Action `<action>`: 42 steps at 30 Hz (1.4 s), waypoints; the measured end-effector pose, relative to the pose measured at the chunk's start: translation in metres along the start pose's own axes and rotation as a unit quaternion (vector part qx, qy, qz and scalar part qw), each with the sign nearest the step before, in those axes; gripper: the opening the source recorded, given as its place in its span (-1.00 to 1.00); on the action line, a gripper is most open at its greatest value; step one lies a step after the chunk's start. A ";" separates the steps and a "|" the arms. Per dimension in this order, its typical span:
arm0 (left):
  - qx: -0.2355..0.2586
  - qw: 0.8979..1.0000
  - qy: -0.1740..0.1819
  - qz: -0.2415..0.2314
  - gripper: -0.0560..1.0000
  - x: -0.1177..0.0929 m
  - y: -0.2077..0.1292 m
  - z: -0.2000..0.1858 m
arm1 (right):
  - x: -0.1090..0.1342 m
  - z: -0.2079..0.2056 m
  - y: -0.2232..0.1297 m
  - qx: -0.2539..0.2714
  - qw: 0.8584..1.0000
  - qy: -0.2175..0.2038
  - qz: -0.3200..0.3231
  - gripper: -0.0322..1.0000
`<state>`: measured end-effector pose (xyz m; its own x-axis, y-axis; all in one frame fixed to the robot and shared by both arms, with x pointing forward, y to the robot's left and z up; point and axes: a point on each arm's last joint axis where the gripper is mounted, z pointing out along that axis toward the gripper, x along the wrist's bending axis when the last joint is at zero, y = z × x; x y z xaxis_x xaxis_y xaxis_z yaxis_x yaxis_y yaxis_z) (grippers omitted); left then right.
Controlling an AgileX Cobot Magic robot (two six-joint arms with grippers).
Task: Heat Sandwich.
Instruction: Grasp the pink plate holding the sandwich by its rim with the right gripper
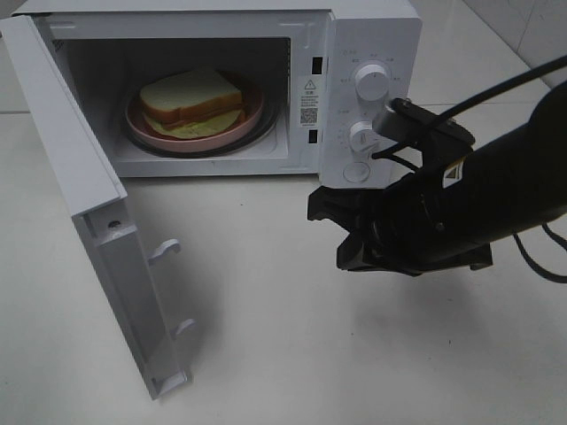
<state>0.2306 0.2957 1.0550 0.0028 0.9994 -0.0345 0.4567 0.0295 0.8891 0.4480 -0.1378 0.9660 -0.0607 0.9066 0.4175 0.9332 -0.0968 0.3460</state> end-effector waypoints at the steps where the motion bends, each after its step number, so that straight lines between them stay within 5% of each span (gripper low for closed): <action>1: 0.000 1.000 0.000 0.000 0.95 0.000 0.000 0.000 | 0.002 -0.001 0.001 0.008 1.000 0.000 -0.019 -0.82; 9: 0.000 1.000 0.000 0.000 0.95 0.000 0.000 0.000 | 0.016 -0.014 0.006 0.070 0.978 0.006 -0.194 -0.79; 12: 0.000 1.000 0.000 0.000 0.95 0.000 0.000 0.000 | 0.019 -0.019 0.007 0.094 0.956 0.009 -0.278 -0.79; 13: 0.000 1.000 0.000 0.000 0.95 0.000 0.000 0.000 | 0.020 -0.023 0.007 0.115 0.935 0.010 -0.335 -0.78; 14: 0.000 1.000 0.000 0.000 0.95 0.000 0.000 0.000 | 0.020 -0.023 0.007 0.115 0.935 0.010 -0.335 -0.78; 17: 0.000 1.000 0.000 0.000 0.95 0.000 0.000 0.000 | 0.020 -0.028 0.006 0.149 0.894 0.012 -0.423 -0.78; 18: 0.000 1.000 0.000 0.000 0.95 0.000 0.000 0.000 | 0.019 -0.031 0.005 0.170 0.860 0.016 -0.482 -0.78; 19: 0.000 1.000 0.000 0.000 0.95 0.000 0.000 0.000 | 0.019 -0.031 0.005 0.170 0.860 0.016 -0.482 -0.78; 20: 0.000 1.000 0.000 0.000 0.95 0.000 0.000 0.000 | 0.018 -0.033 0.005 0.180 0.841 0.019 -0.510 -0.78; 21: 0.000 1.000 0.000 0.000 0.95 0.000 0.000 0.000 | 0.017 -0.034 0.004 0.190 0.822 0.022 -0.536 -0.77; 22: 0.000 1.000 0.000 0.000 0.95 0.000 0.000 0.000 | 0.015 -0.036 0.003 0.206 0.787 0.028 -0.581 -0.77; 23: 0.000 1.000 0.000 0.000 0.95 0.000 0.000 0.000 | 0.015 -0.037 0.003 0.212 0.771 0.030 -0.600 -0.77; 24: 0.000 1.000 0.000 0.000 0.95 0.000 0.000 0.000 | 0.015 -0.037 0.003 0.212 0.771 0.030 -0.600 -0.77; 26: 0.000 1.000 0.000 0.000 0.95 0.000 0.000 0.000 | 0.013 -0.038 0.003 0.222 0.728 0.038 -0.647 -0.77; 27: 0.000 1.000 0.000 0.000 0.95 0.000 0.000 0.000 | 0.011 -0.039 0.003 0.226 0.685 0.043 -0.691 -0.77; 28: 0.000 1.000 0.000 0.000 0.95 0.000 0.000 0.000 | 0.011 -0.039 0.003 0.226 0.685 0.043 -0.691 -0.77; 32: 0.000 1.000 0.000 0.000 0.95 0.000 0.000 0.000 | 0.004 -0.040 0.005 0.240 0.600 0.034 -0.762 -0.77; 33: 0.000 1.000 0.000 0.000 0.95 0.000 0.000 0.000 | 0.004 -0.040 0.005 0.240 0.600 0.034 -0.762 -0.77; 36: 0.000 1.000 0.000 0.000 0.95 0.000 0.000 0.000 | -0.001 -0.041 0.009 0.250 0.558 0.013 -0.791 -0.75; 42: 0.000 1.000 0.000 0.000 0.95 0.000 0.000 0.000 | -0.005 -0.041 0.013 0.257 0.532 -0.013 -0.806 -0.61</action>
<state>0.2306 0.2957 1.0550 0.0028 0.9994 -0.0345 0.4567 0.0295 0.8891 0.4461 -0.1610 1.0031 -0.9311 -0.3540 -0.0881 -0.3515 0.9352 -0.0429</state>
